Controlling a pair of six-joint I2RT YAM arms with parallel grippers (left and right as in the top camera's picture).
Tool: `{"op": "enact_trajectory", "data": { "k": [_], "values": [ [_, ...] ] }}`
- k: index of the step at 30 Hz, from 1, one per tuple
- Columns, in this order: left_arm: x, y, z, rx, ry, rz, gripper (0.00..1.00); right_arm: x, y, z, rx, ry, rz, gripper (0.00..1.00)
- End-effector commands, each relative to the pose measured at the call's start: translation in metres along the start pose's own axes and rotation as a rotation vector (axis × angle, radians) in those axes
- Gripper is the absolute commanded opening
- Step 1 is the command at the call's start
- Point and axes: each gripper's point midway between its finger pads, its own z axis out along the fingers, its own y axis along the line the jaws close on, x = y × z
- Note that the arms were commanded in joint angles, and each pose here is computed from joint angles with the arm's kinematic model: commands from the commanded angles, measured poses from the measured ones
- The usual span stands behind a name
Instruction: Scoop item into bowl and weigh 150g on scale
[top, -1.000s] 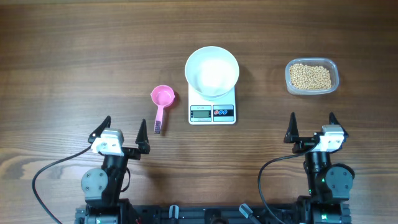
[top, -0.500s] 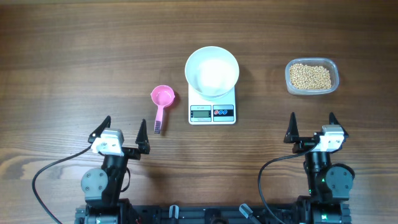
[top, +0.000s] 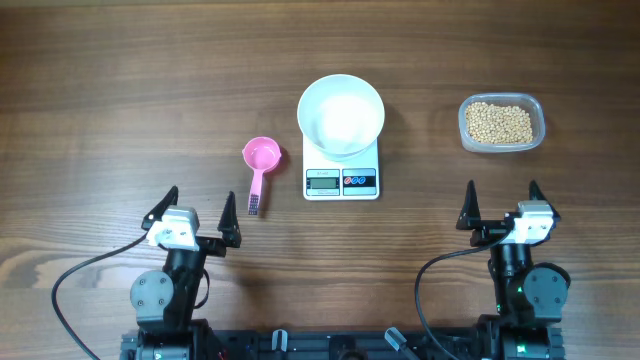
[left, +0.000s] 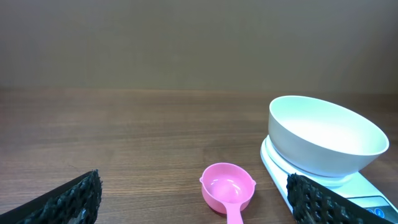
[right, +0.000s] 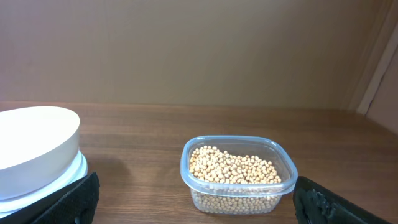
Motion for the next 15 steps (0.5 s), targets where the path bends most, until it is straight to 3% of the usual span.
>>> {"op": "enact_trajectory", "data": {
  "k": [1,11,15],
  "values": [
    [0.005,0.004,0.001,-0.019,0.012,-0.016,1.0,0.0,-0.001,0.0,0.005,-0.002,-0.006,1.0],
    [0.005,0.005,0.001,-0.021,0.012,-0.012,1.0,0.0,-0.001,0.0,0.005,-0.002,-0.006,1.0],
    [0.002,-0.016,0.0,0.1,0.002,-0.008,1.0,0.0,-0.001,0.0,0.005,-0.002,-0.006,1.0]
  ]
}}
